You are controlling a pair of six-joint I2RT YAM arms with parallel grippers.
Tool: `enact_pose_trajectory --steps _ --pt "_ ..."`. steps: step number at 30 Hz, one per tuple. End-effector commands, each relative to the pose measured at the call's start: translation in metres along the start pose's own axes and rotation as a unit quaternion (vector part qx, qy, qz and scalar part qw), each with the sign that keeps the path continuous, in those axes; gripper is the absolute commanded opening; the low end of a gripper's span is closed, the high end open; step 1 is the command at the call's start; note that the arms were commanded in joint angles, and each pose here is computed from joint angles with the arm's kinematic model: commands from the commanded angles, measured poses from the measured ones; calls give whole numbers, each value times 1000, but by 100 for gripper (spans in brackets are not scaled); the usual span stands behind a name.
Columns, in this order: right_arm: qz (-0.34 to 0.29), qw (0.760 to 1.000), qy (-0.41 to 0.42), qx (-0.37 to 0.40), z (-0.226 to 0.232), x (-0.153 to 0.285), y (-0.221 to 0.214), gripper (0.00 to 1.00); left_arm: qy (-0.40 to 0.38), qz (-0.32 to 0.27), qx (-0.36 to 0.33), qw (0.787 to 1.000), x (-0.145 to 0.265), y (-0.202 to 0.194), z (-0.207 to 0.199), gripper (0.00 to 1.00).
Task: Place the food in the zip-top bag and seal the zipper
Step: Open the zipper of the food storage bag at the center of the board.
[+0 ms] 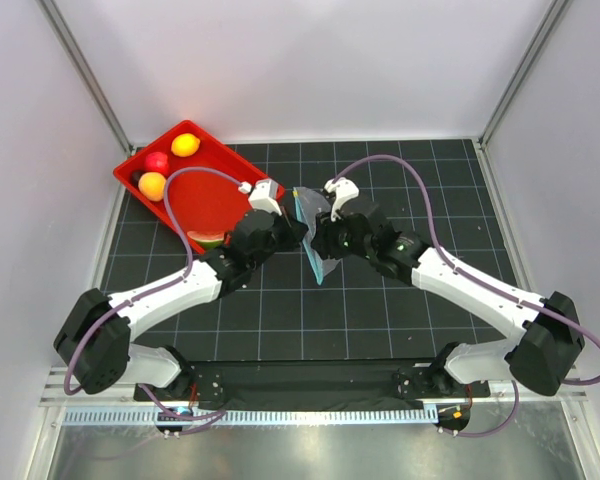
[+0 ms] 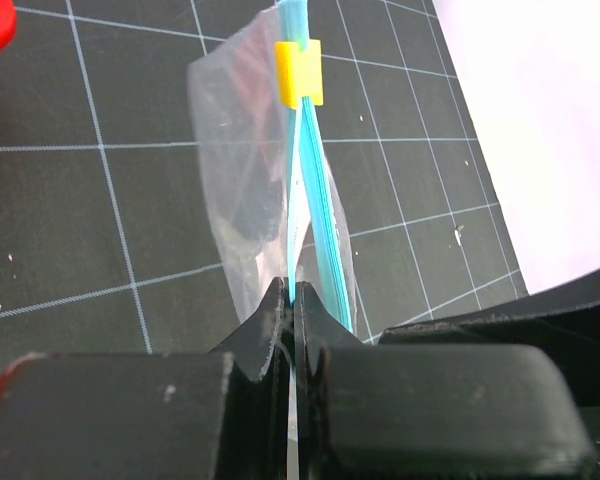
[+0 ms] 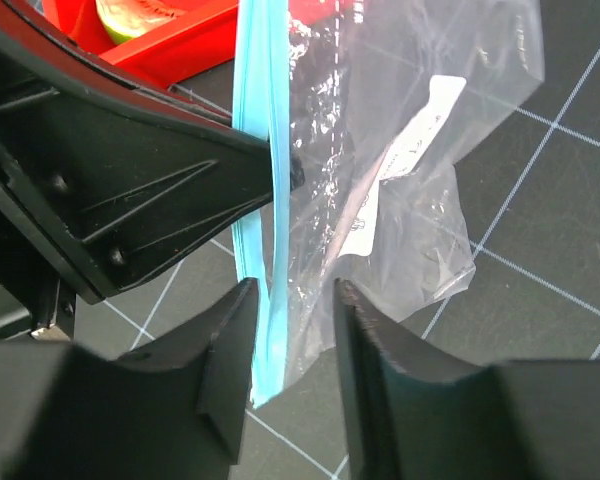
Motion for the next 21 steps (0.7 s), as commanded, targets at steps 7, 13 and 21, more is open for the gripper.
enact_pose_trajectory --steps 7,13,21 --pt "-27 999 -4 27 5 -7 26 27 -26 -9 6 1000 7 17 -19 0" --pt "-24 999 -6 27 6 -15 26 31 -26 -9 5 1000 9 16 -18 0" --pt "-37 999 23 23 13 -8 25 40 -17 -6 2 1000 9 14 -14 0"
Point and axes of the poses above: each gripper's point midway between its finger pads, its own x axis back along the fingers, its own z axis along the line the jaws close on, y = z × x, the point moved 3 cm from there along x, back along the fingers, and after that the axes turned 5 degrees about x, right-handed, at the moved point
